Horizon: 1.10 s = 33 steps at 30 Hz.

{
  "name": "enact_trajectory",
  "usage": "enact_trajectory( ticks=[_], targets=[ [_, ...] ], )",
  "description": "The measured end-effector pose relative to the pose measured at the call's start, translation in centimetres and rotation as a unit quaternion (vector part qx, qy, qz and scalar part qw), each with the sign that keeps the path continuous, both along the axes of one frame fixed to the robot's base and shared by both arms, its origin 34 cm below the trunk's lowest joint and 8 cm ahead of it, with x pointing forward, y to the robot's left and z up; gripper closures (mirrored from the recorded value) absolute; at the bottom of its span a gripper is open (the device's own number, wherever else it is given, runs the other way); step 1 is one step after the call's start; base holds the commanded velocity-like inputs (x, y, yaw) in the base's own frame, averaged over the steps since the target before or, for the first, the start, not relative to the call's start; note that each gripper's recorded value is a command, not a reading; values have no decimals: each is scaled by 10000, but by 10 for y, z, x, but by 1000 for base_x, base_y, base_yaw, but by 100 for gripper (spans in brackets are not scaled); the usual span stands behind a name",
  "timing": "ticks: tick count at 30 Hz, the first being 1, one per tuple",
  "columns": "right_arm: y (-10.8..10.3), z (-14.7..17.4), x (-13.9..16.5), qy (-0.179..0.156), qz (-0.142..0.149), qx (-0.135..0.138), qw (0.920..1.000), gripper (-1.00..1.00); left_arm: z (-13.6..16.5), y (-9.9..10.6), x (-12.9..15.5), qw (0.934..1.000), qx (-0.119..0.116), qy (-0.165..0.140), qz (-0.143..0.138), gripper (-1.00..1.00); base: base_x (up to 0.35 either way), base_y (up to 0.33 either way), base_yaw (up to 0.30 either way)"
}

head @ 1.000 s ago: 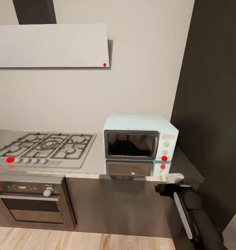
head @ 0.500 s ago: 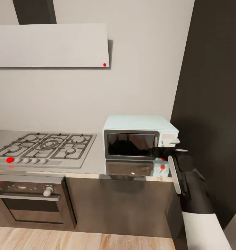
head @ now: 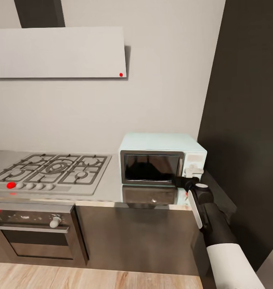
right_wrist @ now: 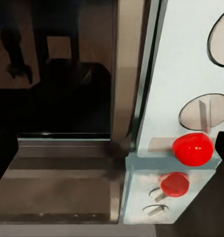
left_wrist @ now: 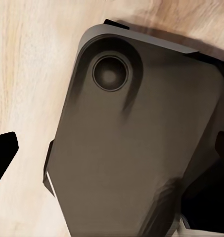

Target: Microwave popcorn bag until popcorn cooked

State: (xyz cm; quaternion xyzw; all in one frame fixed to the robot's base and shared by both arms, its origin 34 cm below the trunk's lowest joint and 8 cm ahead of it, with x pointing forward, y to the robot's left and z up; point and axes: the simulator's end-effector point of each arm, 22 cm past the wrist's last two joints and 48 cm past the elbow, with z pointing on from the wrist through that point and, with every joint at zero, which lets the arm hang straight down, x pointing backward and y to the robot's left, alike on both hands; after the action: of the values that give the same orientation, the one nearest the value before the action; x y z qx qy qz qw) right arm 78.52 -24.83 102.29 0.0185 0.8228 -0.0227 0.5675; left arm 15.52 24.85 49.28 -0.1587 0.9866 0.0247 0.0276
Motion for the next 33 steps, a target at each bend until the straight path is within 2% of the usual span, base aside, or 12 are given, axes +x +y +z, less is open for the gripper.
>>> enact_trajectory(
  ticks=[12, 20, 33],
  targets=[
    [0, -5, 2, -11, 3, -7, 10000, -100, 0, 0, 1, 10000, -1, -7, 37, -100, 66, 0, 0],
    [-12, 6, 5, -275, -264, -110, 9992, -100, 0, 0, 1, 10000, 0, -6, 42, -100, 0, 0, 0],
    [-11, 6, 5, -291, -236, -72, 9993, -100, 0, 1, 0, 10000, 3, -6, 43, -100, 8, 0, 0]
  ],
)
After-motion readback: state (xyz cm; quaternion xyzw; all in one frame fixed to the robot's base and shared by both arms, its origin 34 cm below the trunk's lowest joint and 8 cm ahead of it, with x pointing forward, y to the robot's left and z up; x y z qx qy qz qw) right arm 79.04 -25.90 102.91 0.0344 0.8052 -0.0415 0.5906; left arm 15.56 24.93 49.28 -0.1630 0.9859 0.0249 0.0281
